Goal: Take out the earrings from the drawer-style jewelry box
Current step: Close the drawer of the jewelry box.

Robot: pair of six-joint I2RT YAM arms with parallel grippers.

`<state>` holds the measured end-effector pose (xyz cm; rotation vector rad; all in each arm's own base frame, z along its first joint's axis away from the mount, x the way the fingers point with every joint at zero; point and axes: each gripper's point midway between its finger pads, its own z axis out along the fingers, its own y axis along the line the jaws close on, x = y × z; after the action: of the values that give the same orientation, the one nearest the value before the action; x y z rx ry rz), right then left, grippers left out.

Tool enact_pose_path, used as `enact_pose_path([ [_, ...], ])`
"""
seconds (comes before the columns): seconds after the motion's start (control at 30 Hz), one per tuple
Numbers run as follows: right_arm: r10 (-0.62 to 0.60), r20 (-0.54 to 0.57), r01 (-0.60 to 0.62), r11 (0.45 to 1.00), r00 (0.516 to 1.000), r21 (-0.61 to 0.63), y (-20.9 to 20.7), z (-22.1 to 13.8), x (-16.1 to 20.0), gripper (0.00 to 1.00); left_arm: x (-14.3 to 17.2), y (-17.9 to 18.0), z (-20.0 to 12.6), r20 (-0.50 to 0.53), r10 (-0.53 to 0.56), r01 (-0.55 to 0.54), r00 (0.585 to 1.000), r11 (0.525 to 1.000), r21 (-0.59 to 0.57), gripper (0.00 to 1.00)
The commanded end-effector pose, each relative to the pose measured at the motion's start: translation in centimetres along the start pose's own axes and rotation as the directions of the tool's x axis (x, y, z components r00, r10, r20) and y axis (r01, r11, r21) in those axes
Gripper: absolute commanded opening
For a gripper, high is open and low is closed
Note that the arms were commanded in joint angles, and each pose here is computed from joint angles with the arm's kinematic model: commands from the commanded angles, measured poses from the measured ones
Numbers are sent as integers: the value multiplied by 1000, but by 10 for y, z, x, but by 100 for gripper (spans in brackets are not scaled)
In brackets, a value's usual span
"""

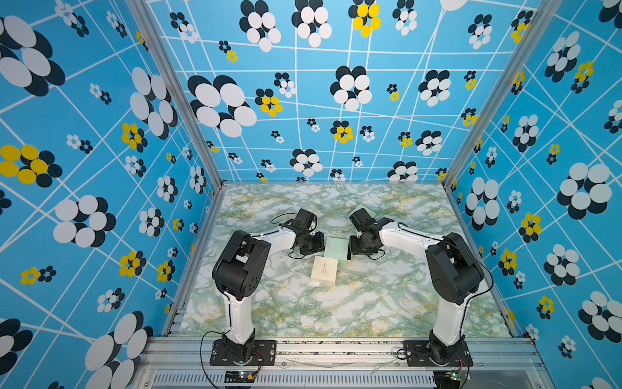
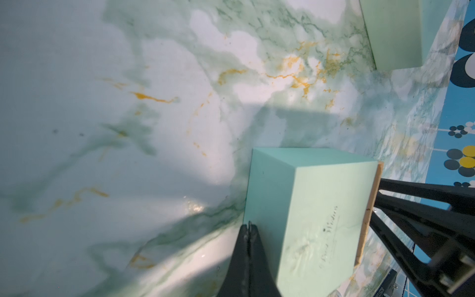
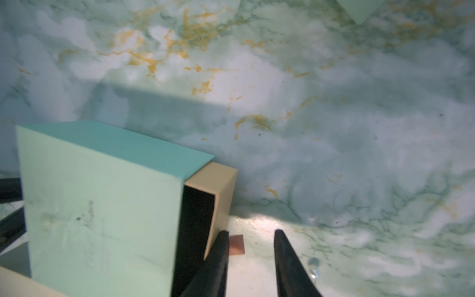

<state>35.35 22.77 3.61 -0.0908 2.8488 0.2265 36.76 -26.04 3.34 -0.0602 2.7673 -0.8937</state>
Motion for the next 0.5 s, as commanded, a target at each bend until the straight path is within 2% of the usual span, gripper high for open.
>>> enact_pose_path([
  [0.0, -26, 0, 26, 999, 1000, -47, 18, 2, -1, 33, -1, -10, -1, 2, 14, -14, 1000, 1000, 23, 0],
  [0.47, -80, 5, 80, 990, 997, -117, 46, 3, 2, 31, 0, -7, -12, 23, 16, -16, 1000, 1000, 5, 0],
])
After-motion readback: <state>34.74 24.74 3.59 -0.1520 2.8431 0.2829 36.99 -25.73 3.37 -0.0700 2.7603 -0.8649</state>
